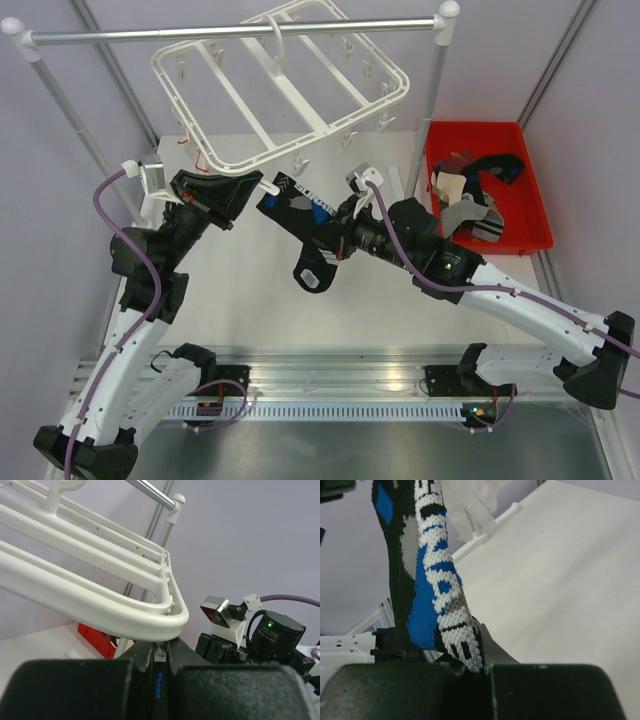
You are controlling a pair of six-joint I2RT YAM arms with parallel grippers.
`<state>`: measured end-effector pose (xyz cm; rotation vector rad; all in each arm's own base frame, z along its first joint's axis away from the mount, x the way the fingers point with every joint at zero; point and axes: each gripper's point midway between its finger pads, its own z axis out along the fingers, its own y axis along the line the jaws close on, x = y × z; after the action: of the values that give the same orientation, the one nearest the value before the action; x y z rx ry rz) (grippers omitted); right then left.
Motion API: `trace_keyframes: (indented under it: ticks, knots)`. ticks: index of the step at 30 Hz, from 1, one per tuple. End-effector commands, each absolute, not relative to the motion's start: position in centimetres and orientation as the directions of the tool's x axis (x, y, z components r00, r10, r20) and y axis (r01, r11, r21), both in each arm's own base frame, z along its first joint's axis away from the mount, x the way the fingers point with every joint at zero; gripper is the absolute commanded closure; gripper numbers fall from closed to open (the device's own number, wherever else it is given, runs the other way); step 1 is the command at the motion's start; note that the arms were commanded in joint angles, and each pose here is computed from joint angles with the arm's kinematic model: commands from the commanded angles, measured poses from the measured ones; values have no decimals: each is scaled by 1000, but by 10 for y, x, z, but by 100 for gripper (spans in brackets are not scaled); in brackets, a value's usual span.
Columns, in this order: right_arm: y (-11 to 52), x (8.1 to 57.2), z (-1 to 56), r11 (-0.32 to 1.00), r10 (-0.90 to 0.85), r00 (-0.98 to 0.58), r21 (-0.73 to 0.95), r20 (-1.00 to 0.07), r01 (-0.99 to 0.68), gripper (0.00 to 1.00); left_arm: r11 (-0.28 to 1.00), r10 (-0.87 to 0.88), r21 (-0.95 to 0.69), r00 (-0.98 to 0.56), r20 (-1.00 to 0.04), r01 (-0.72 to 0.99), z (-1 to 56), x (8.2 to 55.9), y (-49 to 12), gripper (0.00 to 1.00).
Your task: Remove the socks clipped to the hanger
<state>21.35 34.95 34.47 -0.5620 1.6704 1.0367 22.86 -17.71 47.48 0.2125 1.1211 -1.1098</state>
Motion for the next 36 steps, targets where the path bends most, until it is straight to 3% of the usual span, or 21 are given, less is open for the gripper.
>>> trace_keyframes:
  ticks: [1,9,18,28,32,36]
  knots:
    - [335,227,332,608,121,-364,358,-924,-708,99,479,-607,-342,24,-795,808,487,221,-175,98]
    - [278,260,318,787,131,-381,330,-915,-521,99,496,-599,-337,35,-800,800,490,222,-174,98]
    - [128,372,320,912,280,-367,365,-887,-186,99,522,-583,-323,54,-811,789,489,216,-169,98]
    - [-24,471,339,900,425,-217,385,-879,206,99,498,-578,-358,-6,-816,790,479,220,-175,98]
    - [-46,493,338,879,438,-178,379,-881,288,99,480,-562,-365,-40,-826,798,474,223,-181,98]
    - [-61,504,312,853,451,-177,363,-875,376,90,490,-549,-368,-48,-834,790,469,225,-181,98]
